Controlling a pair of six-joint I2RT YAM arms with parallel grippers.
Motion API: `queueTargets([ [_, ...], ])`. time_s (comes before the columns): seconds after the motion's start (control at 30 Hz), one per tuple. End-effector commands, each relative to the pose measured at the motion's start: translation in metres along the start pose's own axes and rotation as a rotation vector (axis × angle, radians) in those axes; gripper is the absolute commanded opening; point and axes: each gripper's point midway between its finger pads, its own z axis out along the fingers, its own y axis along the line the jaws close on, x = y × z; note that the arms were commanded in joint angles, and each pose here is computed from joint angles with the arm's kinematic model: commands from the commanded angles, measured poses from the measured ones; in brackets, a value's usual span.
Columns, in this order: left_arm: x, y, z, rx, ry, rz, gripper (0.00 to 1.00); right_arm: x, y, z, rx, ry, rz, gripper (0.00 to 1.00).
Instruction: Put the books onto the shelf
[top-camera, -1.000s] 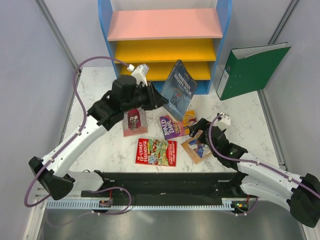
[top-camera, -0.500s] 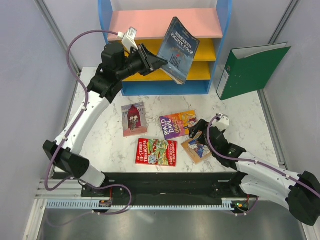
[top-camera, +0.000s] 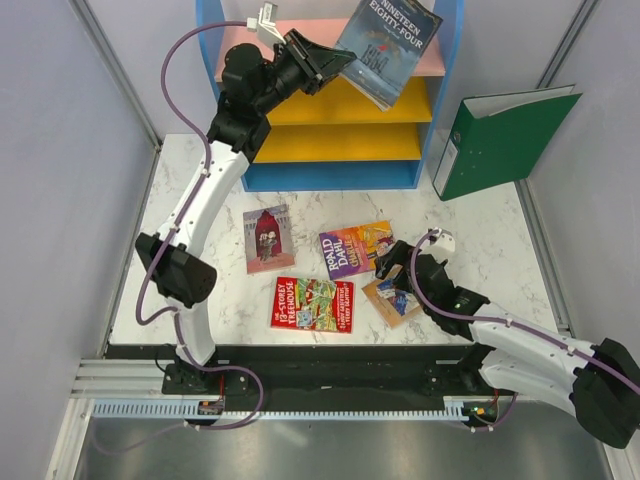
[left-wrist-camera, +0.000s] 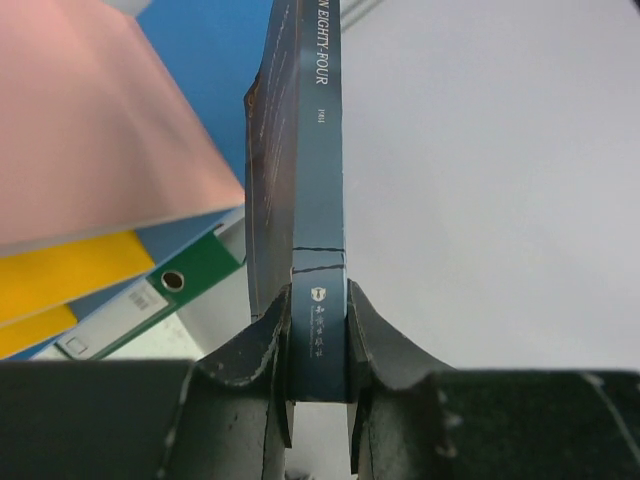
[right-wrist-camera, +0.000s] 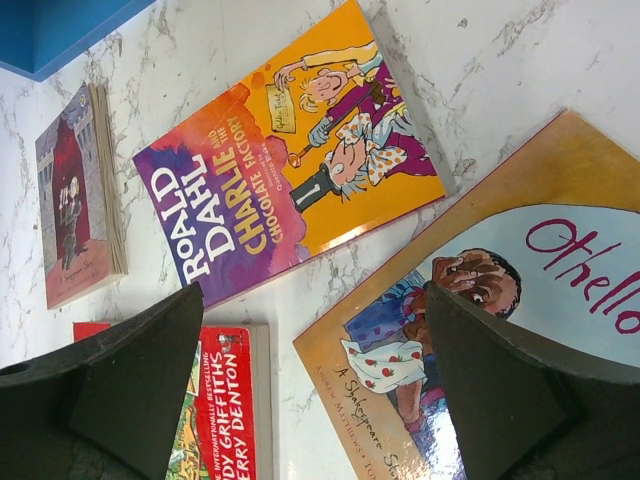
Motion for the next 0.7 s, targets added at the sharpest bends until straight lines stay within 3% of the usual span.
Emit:
queueTargets([
  [0.0,-0.060,-0.055,-0.004,0.189,-0.217,-0.031,0.02,-0.002,0.005,0.002,-0.021,-0.010,0.007,0.98],
  [0.23,-0.086,-0.022,0.003,0.050,-0.415,-0.128,0.02,0.002,0.006,0.005,-0.020,0.007,0.000,0.98],
  [0.67,-0.092,0.035,0.028,-0.043,-0.506,-0.363,0.02,0.004,0.008,0.006,-0.026,0.018,-0.006,0.98],
])
